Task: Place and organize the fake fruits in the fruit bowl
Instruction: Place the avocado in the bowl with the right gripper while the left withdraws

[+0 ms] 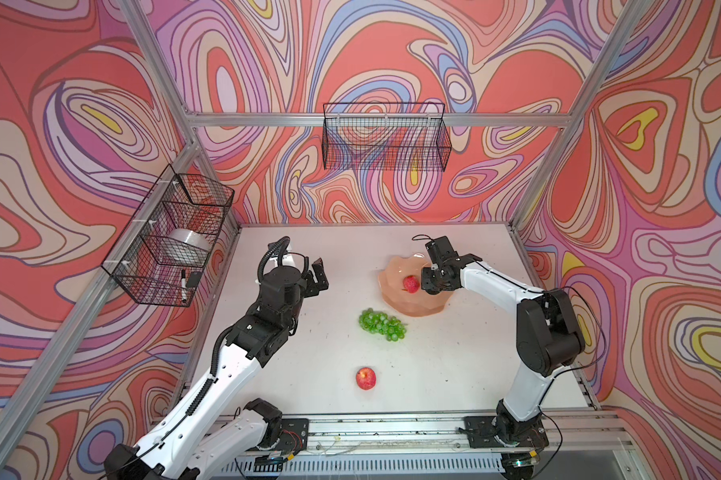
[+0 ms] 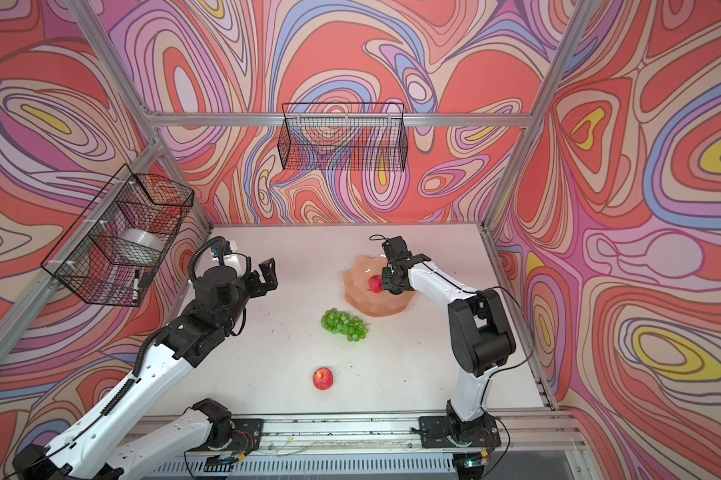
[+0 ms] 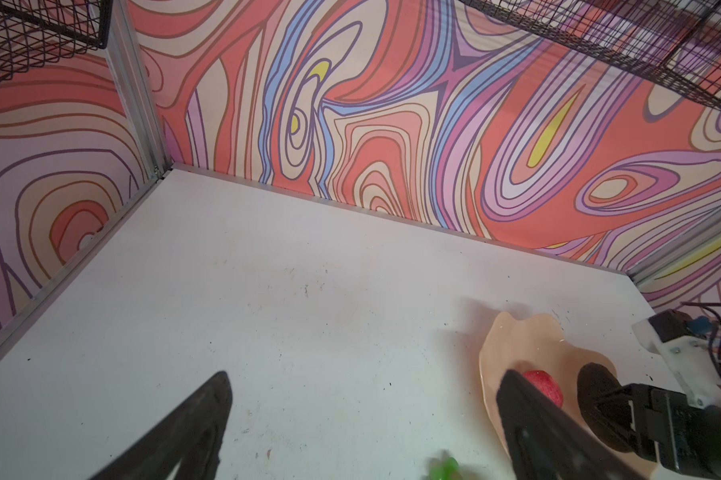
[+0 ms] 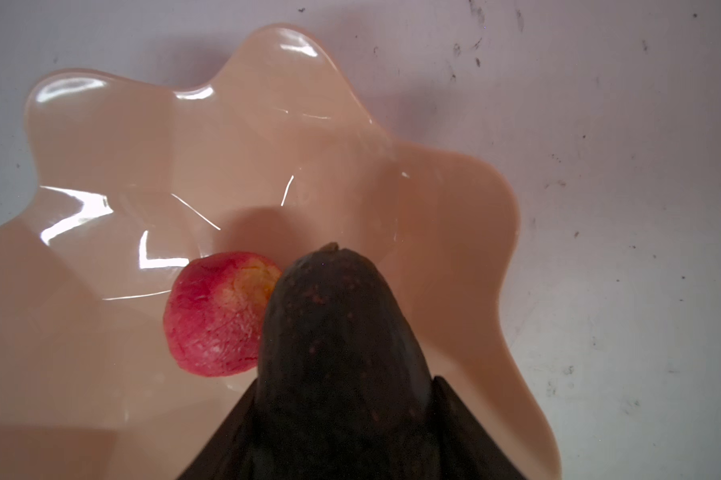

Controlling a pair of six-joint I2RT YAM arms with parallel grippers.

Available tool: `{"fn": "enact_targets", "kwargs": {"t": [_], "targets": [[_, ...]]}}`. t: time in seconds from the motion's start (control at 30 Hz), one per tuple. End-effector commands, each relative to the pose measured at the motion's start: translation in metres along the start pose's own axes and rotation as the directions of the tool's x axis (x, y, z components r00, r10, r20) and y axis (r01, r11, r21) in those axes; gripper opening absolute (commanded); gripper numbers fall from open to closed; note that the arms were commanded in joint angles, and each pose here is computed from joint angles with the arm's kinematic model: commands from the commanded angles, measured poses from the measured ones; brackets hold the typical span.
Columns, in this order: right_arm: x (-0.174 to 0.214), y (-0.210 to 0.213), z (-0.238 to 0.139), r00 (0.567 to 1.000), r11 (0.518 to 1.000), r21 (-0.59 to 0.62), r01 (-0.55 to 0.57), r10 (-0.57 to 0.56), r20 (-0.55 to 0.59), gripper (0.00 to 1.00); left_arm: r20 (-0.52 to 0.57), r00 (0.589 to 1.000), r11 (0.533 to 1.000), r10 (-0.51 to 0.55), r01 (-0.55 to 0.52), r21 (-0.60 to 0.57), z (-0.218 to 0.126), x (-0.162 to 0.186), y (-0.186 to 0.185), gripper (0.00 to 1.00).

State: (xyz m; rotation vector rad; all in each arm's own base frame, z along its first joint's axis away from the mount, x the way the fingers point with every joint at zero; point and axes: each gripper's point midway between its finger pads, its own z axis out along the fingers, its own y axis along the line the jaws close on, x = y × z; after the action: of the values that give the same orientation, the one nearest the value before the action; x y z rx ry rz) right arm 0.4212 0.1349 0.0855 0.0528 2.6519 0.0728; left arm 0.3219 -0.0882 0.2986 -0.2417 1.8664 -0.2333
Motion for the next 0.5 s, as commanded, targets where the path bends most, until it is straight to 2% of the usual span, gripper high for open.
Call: {"fn": "enact_targets", "kwargs": {"t": [0.0,0.13,0.27,0.47], "targets": [[-0.01,0.009,0.004,1.0,0.999,-0.037,0.008,-0.007,0.021,0.48,-0.022,1.0,0.999,-0.007,0.008,0.039,-0.004,0.012,0.0,1.0],[-0.005,0.01,0.009,1.0,0.999,-0.041,0.003,-0.003,0.004,0.49,-0.064,0.998,0.997,-0.001,0.006,0.076,-0.007,0.019,-0.005,1.0],[0.0,0.011,0.017,1.0,0.999,-0.047,0.003,-0.004,-0.008,0.51,-0.136,0.99,0.998,0.023,-0.016,0.056,-0.004,0.03,-0.003,1.0],[0.003,0.015,0.023,1.0,0.998,-0.061,-0.002,0.001,-0.027,0.57,-0.202,0.979,0.997,0.033,-0.019,0.074,-0.001,0.04,-0.008,1.0]]}}
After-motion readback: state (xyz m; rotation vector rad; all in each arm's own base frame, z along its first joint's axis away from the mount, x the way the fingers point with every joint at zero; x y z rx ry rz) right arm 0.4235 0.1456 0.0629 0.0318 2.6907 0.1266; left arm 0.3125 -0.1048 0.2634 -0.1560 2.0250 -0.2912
